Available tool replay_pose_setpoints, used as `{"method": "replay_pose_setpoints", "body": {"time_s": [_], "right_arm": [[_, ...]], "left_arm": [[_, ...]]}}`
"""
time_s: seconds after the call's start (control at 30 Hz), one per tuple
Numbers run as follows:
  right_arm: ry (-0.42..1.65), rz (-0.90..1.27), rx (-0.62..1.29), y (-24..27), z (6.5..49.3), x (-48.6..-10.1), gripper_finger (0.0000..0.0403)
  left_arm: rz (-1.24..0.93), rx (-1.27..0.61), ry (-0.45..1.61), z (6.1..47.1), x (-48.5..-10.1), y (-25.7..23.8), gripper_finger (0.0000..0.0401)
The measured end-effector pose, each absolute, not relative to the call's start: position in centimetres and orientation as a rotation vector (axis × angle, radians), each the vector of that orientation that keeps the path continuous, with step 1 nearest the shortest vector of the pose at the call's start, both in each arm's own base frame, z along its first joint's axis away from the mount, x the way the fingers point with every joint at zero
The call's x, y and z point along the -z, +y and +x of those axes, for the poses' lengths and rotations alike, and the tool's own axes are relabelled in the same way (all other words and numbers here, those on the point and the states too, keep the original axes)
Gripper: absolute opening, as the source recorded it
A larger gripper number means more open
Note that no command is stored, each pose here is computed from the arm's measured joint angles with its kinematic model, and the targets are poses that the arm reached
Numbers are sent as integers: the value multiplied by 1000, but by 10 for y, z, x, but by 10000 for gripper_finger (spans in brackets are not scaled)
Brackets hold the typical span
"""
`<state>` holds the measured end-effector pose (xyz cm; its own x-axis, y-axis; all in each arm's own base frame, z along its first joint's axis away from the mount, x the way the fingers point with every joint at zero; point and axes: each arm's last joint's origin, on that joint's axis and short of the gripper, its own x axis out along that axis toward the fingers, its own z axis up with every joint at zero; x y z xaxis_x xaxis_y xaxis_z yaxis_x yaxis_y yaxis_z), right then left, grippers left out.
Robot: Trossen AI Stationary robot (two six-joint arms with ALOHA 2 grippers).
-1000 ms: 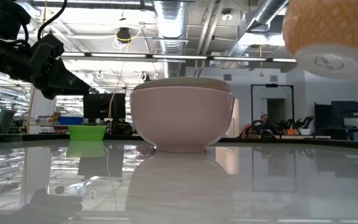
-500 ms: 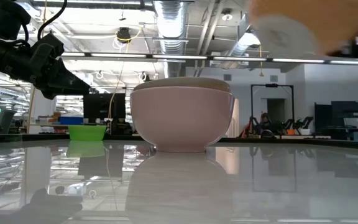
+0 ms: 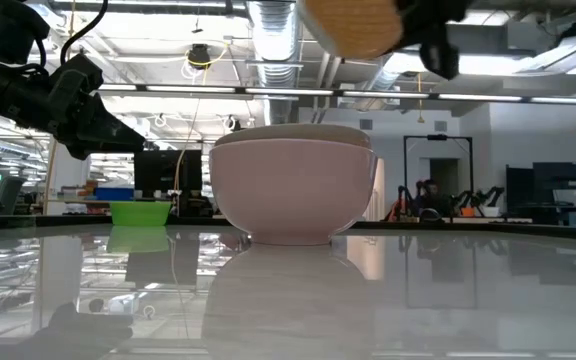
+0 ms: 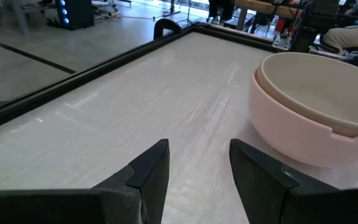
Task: Nest bowls inside each other
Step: Stack the blue bowl on top of the gray bowl
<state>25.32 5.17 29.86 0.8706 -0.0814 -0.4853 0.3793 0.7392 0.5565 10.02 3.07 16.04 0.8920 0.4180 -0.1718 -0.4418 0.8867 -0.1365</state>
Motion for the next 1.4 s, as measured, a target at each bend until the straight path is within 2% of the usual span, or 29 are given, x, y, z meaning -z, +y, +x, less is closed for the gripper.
{"method": "replay_pose_setpoints", "body": {"time_s": [0.17, 0.53, 0.87, 1.4], "right_arm": [[442, 687, 320, 28, 259, -309, 10], [617, 662, 442, 10, 296, -311, 10], [811, 643, 495, 7, 347, -300, 10], [958, 660, 583, -2, 368, -273, 10]], "left_arm": [[-174, -449, 139, 100, -160, 31, 158], [-174, -448, 138, 100, -160, 31, 158], [-174, -448, 138, 100, -160, 31, 158], [-174, -448, 137, 100, -161, 31, 158]]}}
